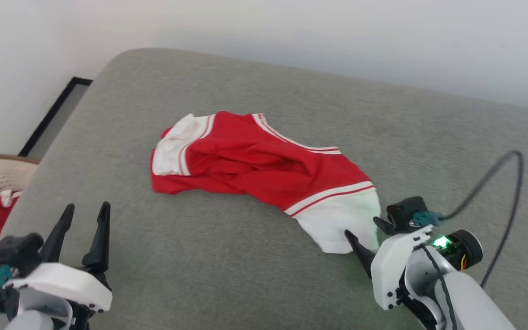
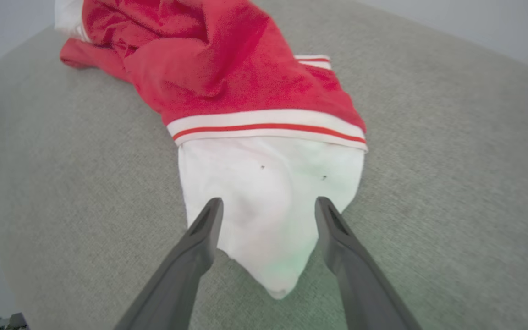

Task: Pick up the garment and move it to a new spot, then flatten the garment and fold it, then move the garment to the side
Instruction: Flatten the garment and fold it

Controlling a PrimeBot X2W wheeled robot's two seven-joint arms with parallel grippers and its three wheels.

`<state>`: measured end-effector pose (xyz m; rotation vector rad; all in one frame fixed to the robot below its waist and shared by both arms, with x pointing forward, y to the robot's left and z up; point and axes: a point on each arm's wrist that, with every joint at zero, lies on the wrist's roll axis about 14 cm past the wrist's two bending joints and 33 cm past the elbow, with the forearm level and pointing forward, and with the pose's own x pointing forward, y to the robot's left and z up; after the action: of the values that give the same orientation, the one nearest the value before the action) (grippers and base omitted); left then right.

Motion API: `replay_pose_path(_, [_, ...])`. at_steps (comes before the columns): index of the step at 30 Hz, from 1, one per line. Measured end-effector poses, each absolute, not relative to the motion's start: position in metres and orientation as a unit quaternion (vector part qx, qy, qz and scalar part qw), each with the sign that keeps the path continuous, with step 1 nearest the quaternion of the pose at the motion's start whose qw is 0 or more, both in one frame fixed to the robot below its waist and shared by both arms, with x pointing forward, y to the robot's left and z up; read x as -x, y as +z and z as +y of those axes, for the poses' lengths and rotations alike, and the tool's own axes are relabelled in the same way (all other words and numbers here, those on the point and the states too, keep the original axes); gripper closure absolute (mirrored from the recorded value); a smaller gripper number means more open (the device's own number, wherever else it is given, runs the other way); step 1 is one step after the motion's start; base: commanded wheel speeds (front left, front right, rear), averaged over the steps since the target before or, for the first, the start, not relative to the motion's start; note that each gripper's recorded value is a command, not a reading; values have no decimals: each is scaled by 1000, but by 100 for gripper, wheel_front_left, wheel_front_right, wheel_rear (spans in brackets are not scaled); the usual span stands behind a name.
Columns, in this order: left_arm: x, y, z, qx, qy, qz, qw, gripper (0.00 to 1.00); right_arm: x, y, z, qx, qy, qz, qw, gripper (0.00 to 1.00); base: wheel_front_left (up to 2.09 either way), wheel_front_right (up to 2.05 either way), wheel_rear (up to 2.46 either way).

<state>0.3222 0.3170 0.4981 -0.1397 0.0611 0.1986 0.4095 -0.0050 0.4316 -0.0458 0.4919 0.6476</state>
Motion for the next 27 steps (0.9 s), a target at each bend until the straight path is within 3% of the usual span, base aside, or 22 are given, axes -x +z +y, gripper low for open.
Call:
replay_pose_path(14, [-265,493,339,95,196,-18,976,0,-415,377,21,154,356,407,827,0,0,0,0])
replay_pose_path(16, [-261,491,341,98,208,-21,973,0,-415,372,22,174,359,418,816,100,0,0,0])
replay_pose_path(27, [-257,496,340,103,226,-37,968,0,-431,383,1,179,359,424,812,100,0,0,0])
